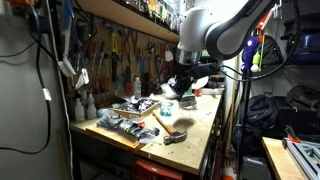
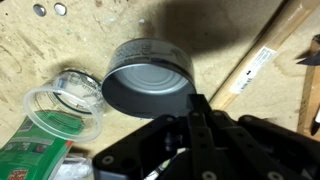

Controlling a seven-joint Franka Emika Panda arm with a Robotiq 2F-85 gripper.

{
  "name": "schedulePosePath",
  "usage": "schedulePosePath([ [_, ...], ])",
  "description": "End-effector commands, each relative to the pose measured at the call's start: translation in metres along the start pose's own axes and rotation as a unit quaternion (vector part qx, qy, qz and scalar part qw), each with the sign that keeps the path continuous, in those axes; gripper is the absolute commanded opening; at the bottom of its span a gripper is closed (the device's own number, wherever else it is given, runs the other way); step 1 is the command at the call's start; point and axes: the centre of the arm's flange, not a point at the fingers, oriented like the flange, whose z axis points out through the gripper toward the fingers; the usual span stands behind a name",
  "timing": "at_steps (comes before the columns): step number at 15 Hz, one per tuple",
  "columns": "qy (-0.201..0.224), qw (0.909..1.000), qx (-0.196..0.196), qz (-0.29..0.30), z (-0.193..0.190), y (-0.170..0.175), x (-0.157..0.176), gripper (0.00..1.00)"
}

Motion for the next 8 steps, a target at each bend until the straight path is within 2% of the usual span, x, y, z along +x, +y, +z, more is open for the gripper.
schedulePosePath([
  [1, 0.014, 0.9998, -0.005, 0.010, 0.021, -0.014, -0.014, 0.01],
  [8, 0.058, 0.9975, 0.014, 0.039, 0.045, -0.021, -0.025, 0.01],
])
